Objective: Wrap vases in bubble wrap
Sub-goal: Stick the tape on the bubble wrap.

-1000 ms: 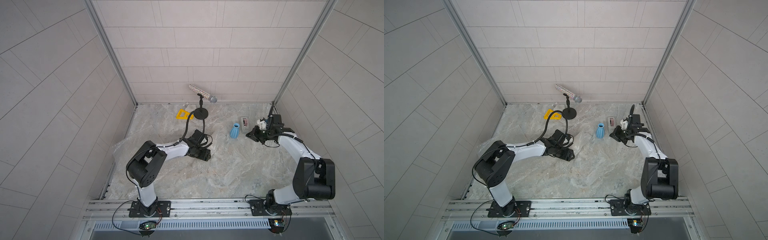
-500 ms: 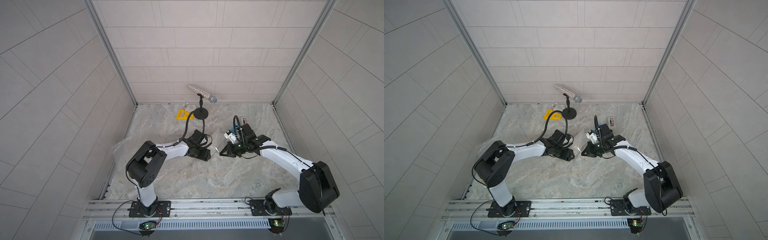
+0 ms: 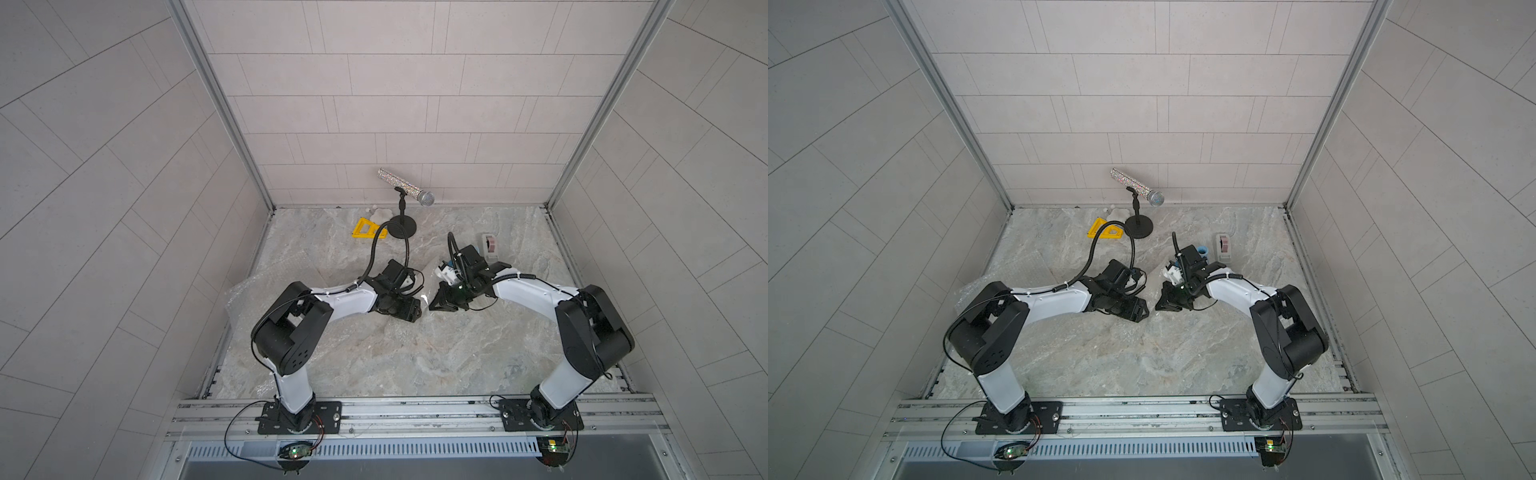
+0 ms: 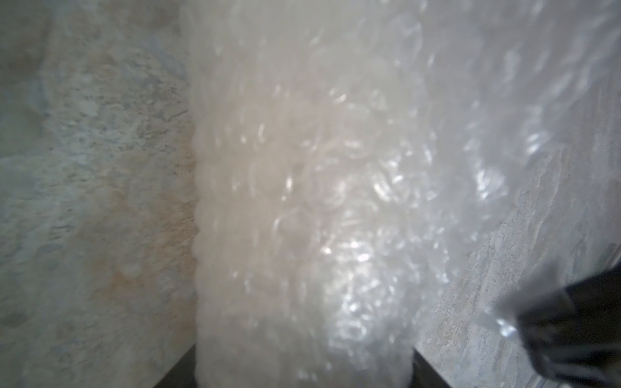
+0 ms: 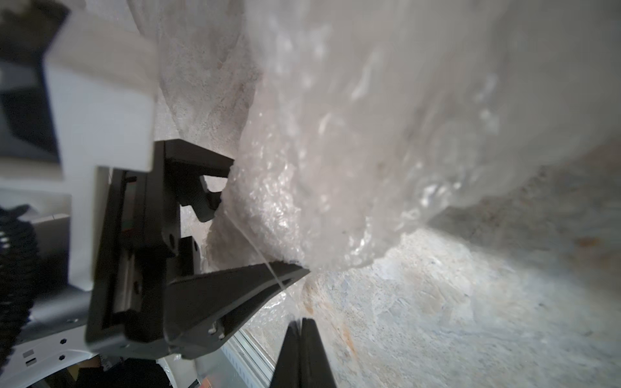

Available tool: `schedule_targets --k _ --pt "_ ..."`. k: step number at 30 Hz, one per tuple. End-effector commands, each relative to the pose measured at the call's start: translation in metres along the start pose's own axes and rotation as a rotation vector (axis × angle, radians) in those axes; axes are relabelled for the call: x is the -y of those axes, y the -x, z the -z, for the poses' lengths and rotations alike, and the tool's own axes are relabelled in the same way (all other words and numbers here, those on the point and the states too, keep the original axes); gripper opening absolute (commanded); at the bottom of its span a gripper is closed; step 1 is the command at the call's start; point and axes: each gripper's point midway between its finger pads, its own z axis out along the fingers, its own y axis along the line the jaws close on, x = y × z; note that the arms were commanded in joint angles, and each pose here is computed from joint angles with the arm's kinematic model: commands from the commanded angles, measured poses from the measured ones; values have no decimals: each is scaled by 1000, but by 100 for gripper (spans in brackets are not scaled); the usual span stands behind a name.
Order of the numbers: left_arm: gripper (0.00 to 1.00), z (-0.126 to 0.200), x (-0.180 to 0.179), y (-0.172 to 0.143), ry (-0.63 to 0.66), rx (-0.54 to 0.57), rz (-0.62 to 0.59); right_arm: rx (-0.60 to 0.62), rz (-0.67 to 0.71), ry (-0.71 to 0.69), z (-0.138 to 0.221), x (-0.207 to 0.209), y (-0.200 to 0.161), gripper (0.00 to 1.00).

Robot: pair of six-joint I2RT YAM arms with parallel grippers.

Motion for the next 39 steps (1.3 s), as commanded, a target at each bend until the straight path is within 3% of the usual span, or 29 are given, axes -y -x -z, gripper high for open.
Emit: schedule_targets --k 1,15,25,39 --pt "71 -8 -36 -57 122 -186 62 45 26 -47 -1 7 16 0" --pt "73 -4 -30 -50 102 -170 60 63 -19 -34 -15 15 35 0" --pt "86 9 -22 -38 87 -126 52 62 -34 -21 -16 14 34 0" --pt "99 33 5 5 -1 89 -7 63 -42 -12 -15 14 33 0"
